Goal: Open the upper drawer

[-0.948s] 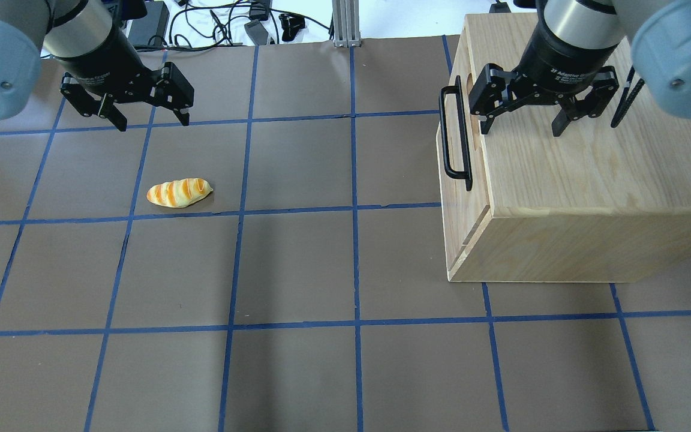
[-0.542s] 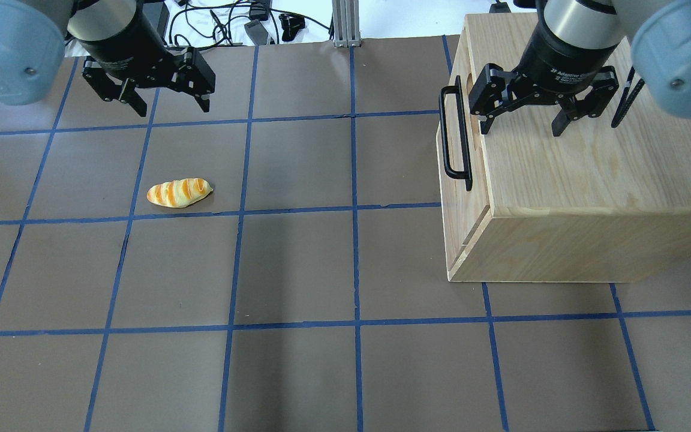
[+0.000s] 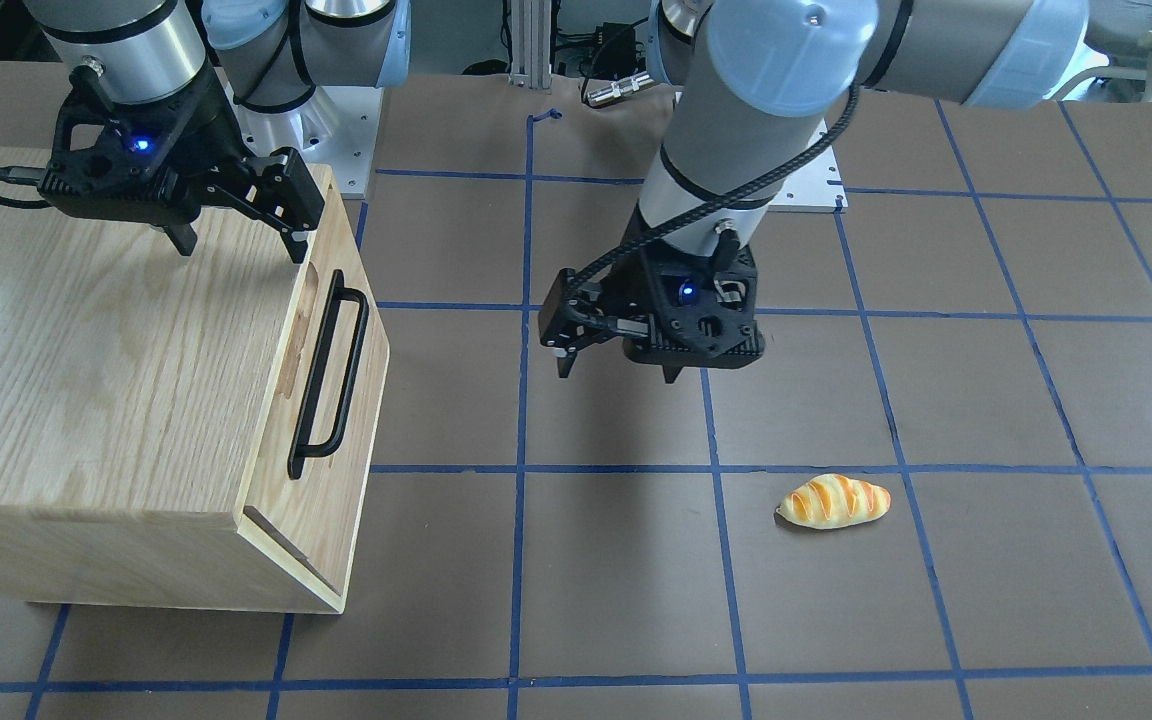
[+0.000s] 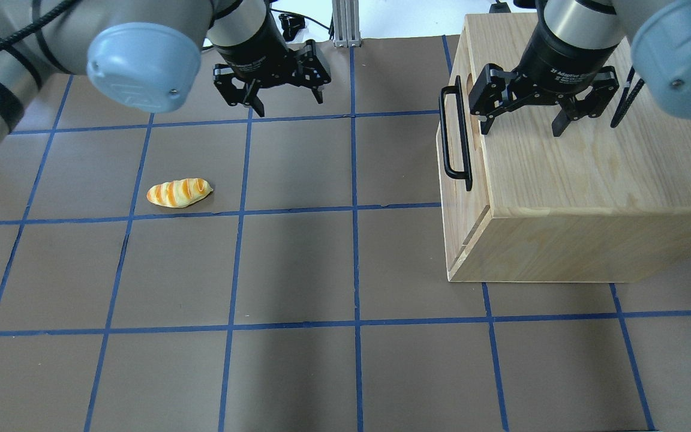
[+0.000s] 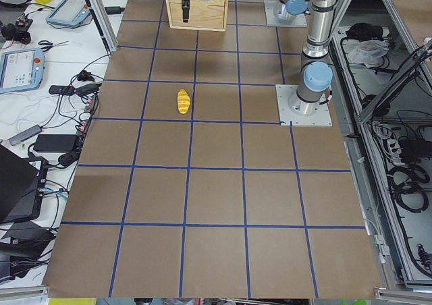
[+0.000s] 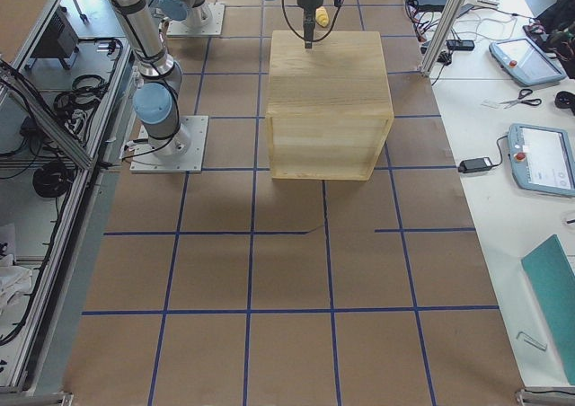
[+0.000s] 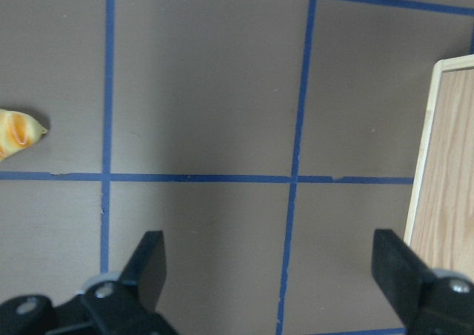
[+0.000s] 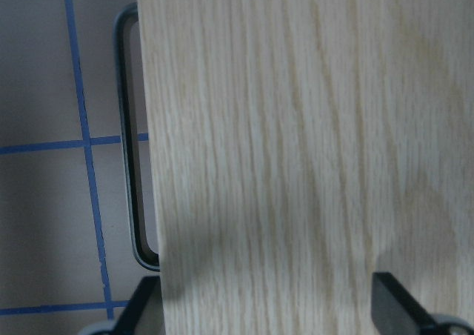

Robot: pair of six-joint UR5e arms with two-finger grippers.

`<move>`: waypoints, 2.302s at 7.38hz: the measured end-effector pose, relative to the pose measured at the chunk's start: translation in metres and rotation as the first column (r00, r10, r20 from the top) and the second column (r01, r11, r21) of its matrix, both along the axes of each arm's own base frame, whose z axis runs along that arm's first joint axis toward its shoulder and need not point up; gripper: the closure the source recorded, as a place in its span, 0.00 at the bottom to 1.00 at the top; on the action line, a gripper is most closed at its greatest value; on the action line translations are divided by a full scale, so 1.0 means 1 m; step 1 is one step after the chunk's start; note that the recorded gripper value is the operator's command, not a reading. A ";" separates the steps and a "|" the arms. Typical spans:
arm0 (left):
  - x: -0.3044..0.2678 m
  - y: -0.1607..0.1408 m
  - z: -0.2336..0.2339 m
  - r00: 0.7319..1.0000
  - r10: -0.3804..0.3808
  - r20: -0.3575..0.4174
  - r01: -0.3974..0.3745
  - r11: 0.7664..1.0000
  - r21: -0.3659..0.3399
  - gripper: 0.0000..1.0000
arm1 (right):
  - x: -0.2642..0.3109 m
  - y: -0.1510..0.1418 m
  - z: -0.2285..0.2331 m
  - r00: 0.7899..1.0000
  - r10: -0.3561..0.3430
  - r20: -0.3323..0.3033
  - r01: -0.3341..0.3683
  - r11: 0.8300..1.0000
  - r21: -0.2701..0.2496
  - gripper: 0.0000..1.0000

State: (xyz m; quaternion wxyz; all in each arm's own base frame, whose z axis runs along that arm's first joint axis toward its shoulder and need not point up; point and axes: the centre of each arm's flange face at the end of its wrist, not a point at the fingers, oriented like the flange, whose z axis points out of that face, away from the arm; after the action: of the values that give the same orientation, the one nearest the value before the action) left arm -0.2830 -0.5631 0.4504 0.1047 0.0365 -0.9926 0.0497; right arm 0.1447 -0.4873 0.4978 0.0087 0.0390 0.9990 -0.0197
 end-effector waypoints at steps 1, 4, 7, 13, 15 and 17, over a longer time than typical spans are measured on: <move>-0.024 0.000 -0.005 0.999 -0.001 -0.037 0.001 1.000 0.011 0.00 | 0.000 0.000 0.000 1.000 0.000 0.000 0.000 1.000 0.000 0.00; -0.080 -0.006 -0.029 0.991 0.036 -0.127 -0.035 0.999 0.007 0.00 | 0.000 0.000 0.000 1.000 0.000 0.000 0.000 1.000 0.000 0.00; -0.121 0.001 -0.049 0.984 0.072 -0.161 -0.068 0.997 0.028 0.00 | 0.000 0.000 0.000 1.000 0.000 0.000 0.000 1.000 0.000 0.00; -0.151 0.015 -0.064 0.984 0.060 -0.169 -0.051 0.997 0.055 0.00 | 0.000 0.000 0.000 1.000 0.000 0.000 0.000 1.000 0.000 0.00; -0.155 0.017 -0.067 0.984 0.055 -0.168 -0.045 0.997 0.060 0.00 | 0.000 0.000 0.000 1.000 0.000 0.000 0.000 1.000 0.000 0.00; -0.156 0.017 -0.070 0.985 0.053 -0.165 -0.043 0.997 0.063 0.00 | 0.000 0.000 0.000 1.000 0.000 -0.001 0.000 1.000 0.000 0.00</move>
State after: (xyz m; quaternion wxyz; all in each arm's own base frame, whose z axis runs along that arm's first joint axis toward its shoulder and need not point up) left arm -0.4395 -0.5462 0.3805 0.1848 0.0678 -0.9802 0.0194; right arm 0.1447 -0.4873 0.4979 0.0083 0.0390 0.9990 -0.0198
